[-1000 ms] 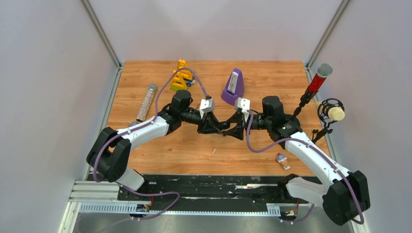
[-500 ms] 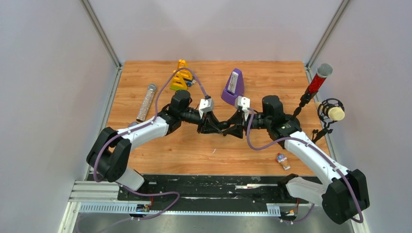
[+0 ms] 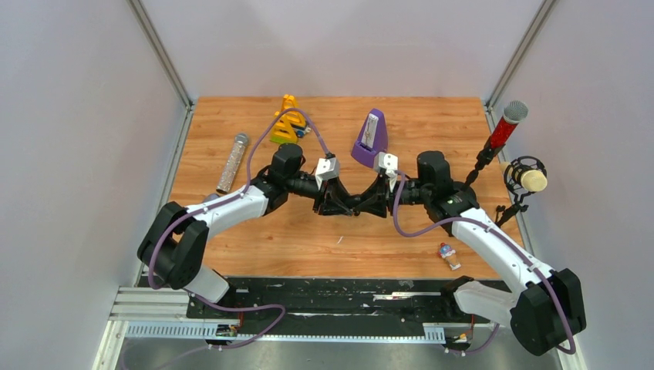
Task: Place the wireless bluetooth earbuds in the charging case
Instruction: Pass from the left arm to the right
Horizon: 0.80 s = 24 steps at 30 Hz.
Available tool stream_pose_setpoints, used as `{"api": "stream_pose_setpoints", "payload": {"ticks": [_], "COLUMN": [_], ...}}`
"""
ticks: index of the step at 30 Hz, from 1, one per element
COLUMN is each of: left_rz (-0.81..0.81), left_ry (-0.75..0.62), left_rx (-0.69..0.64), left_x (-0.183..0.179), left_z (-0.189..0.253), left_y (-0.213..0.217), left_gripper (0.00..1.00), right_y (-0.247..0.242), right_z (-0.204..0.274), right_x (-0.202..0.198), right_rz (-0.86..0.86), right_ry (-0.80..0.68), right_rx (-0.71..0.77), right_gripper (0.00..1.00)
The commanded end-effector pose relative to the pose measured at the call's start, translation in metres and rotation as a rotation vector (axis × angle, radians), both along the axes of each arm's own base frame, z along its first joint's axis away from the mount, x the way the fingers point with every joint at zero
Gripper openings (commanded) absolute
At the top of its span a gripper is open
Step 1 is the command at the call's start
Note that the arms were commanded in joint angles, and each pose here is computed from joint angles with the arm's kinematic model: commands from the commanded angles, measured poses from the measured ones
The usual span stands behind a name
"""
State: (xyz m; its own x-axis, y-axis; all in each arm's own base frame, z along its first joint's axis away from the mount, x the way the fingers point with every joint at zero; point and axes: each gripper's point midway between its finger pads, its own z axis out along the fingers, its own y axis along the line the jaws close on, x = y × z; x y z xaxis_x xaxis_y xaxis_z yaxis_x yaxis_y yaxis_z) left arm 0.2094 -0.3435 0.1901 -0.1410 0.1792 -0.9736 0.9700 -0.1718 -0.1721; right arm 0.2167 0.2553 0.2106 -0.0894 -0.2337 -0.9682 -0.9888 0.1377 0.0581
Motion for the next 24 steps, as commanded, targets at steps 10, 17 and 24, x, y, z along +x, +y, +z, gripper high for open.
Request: {"api": "stream_pose_setpoints", "payload": {"ticks": [10, 17, 24], "left_rz": [-0.027, 0.046, 0.075], "left_ry": [-0.100, -0.079, -0.045], "left_rx": [-0.039, -0.026, -0.010], "left_x": [-0.008, 0.008, 0.016], "left_z": [0.028, 0.031, 0.026], "left_y": [0.007, 0.009, 0.006], "left_gripper": [1.00, 1.00, 0.91], "right_y": [-0.001, 0.000, 0.001], "right_z": [0.006, 0.000, -0.002], "right_x": [0.001, -0.005, -0.017], "right_rz": [0.027, 0.069, 0.121], "right_ry": [-0.091, -0.089, -0.099], "right_rx": [-0.006, -0.015, -0.013], "right_gripper": [0.00, 0.00, 0.00]}}
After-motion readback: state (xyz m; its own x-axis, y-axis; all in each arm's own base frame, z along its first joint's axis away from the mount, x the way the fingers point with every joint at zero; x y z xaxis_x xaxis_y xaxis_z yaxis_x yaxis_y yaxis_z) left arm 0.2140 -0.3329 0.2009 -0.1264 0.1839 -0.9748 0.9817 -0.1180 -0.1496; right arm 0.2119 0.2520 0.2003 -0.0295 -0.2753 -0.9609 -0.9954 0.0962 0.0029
